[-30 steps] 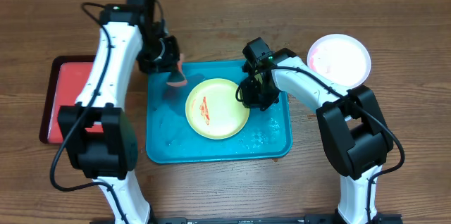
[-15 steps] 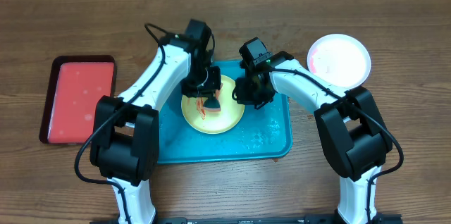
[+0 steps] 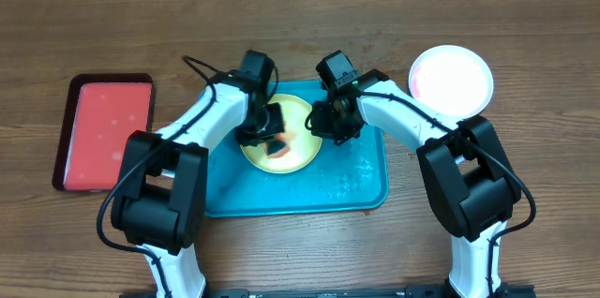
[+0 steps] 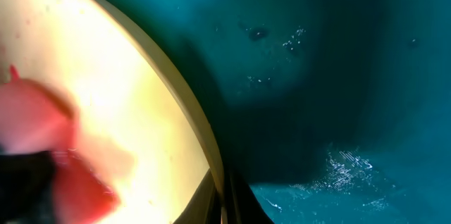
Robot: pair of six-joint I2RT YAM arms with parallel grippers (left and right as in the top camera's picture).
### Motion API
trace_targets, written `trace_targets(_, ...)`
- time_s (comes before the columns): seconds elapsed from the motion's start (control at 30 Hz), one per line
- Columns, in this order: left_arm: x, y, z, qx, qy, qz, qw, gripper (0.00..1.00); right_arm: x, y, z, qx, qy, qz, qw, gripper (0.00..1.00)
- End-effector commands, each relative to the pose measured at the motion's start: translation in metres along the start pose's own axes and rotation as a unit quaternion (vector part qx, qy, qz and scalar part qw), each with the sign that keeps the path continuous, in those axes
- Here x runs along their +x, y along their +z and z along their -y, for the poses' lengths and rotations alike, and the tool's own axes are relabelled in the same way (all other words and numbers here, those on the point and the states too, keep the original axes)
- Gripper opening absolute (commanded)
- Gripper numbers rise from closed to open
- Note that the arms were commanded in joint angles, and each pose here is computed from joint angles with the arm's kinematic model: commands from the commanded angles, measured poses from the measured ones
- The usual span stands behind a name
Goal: Clean dirty plates on tray and stack at the side
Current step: 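Scrub the yellow-green plate with the sponge in the left gripper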
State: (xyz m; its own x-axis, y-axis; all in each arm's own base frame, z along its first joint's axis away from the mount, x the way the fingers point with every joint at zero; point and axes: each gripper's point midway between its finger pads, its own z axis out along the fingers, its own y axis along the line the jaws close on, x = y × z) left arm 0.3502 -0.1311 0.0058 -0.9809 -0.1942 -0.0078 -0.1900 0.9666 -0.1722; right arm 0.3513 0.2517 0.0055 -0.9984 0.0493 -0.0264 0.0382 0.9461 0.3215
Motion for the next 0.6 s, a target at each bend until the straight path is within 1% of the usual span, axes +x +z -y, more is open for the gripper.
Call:
trace_targets(0.0,-0.028,-0.02,-0.084,-0.165,-0.016,0.038,0.985,0.04,0.004,0.008,0.021,0.045,0.018,-0.002,0.999,0.04)
trace_targets(0.07,-0.037,-0.033,-0.086,-0.169,-0.022,0.045,0.984,0.04,0.004,0.008,0.021,0.045,0.018,-0.001,0.999,0.04)
trace_targets(0.17,-0.052,-0.049,-0.071,-0.138,-0.012,0.056,0.989,0.04,0.004,0.008,0.021,0.045,0.018,-0.001,0.999,0.04)
trace_targets(0.23,-0.058,-0.053,-0.049,-0.089,0.013,0.056,0.994,0.04,0.004,0.008,0.021,0.045,0.018,-0.001,0.999,0.04)
trace_targets(0.27,-0.058,-0.054,-0.034,-0.051,0.025,0.053,0.997,0.04,0.004,0.008,0.021,0.045,0.018,-0.001,0.999,0.04)
trace_targets(0.33,-0.054,-0.053,-0.002,0.03,0.039,0.039,0.998,0.04,0.004,0.008,0.021,0.045,0.018,-0.001,0.999,0.04)
trace_targets(0.4,-0.048,-0.05,0.017,0.075,0.049,0.028,0.996,0.04,0.003,0.008,0.021,0.044,0.018,0.0,0.999,0.04)
trace_targets(0.47,-0.038,-0.043,0.036,0.097,0.059,0.019,0.993,0.04,0.002,0.008,0.02,0.042,0.017,0.003,0.999,0.04)
trace_targets(0.57,-0.025,-0.031,0.049,0.099,0.074,0.014,0.992,0.04,0.0,0.008,0.019,0.04,0.016,0.006,0.999,0.04)
